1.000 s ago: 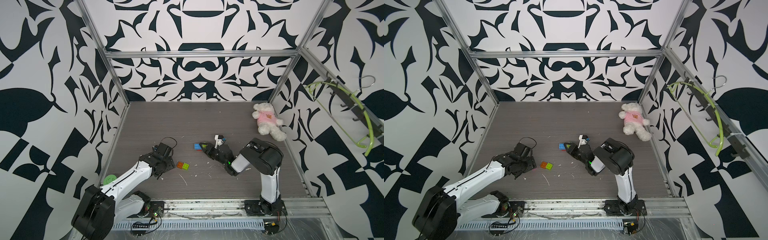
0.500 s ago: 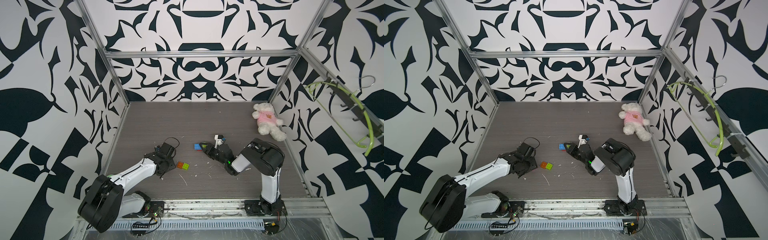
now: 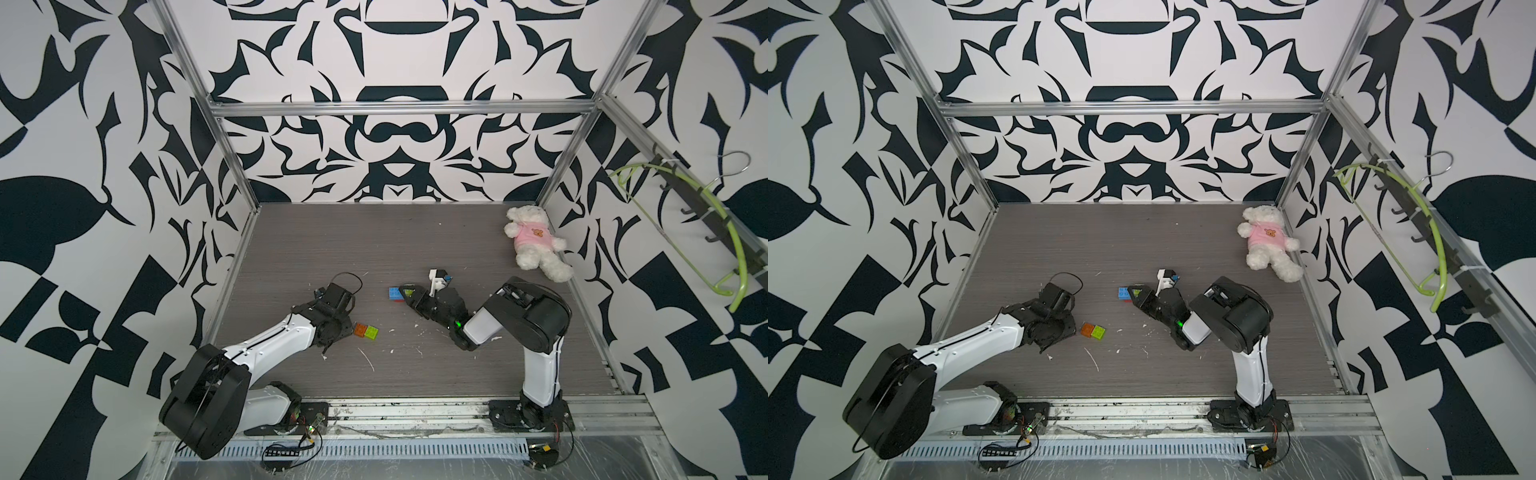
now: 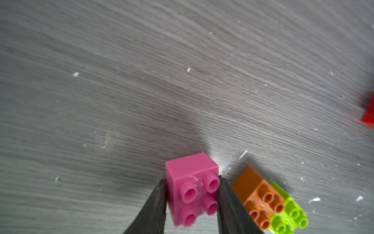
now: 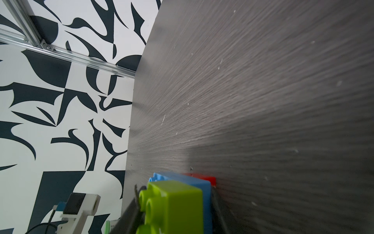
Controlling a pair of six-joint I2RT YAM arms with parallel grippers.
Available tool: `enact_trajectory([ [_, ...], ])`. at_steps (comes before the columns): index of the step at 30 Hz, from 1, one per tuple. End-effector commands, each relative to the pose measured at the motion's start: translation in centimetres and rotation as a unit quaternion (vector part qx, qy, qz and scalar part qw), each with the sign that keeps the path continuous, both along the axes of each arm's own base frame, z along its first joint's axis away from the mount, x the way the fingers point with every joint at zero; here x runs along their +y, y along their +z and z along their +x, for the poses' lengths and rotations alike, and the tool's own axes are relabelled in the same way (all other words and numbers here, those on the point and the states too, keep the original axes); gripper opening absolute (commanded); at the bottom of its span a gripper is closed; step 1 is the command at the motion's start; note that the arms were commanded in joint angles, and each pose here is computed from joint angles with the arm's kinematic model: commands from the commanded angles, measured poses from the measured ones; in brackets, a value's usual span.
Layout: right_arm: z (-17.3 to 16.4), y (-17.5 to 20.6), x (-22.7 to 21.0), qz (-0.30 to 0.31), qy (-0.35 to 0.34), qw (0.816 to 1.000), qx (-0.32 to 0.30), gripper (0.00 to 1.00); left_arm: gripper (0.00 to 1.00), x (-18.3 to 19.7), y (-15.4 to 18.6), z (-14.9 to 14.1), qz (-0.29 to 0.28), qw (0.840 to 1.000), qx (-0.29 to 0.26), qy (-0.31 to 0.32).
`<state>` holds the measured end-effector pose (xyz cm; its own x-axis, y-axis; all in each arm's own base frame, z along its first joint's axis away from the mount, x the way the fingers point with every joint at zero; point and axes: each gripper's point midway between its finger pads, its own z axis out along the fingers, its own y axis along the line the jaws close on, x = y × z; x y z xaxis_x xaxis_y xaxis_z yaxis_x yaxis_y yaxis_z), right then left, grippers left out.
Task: Assemble the letter v with lego
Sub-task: Pick up the lego brick from the center of the board.
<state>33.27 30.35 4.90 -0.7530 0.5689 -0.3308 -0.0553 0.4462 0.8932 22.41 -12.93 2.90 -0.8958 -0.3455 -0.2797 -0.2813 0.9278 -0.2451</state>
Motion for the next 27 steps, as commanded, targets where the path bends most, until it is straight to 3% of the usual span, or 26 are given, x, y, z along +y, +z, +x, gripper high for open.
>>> enact_trajectory([
  [1, -0.1, -0.6, -0.7, -0.023, -0.003, 1.000, 0.004, 0.05, 0.51, -1.2, 0.7, 1.2, -0.004, 0.999, -0.012, -0.033],
  [6, -0.2, -0.5, -0.6, -0.023, -0.002, 1.000, 0.003, 0.05, 0.77, -0.3, 0.8, 1.5, 0.041, 0.998, 0.005, -0.044],
  [13, -0.2, -0.5, -0.7, -0.023, -0.002, 1.000, 0.004, 0.05, 0.53, -0.9, 1.2, 1.9, 0.042, 0.997, 0.006, -0.066],
  [20, -0.2, -0.6, -0.9, -0.024, -0.005, 1.000, 0.004, 0.05, 0.53, -1.4, 0.5, 1.4, 0.056, 0.989, 0.029, -0.131],
  [27, -0.2, -0.4, -1.0, -0.025, -0.005, 1.000, 0.003, 0.05, 0.45, -1.4, 0.2, 1.7, 0.070, 0.987, 0.038, -0.140],
])
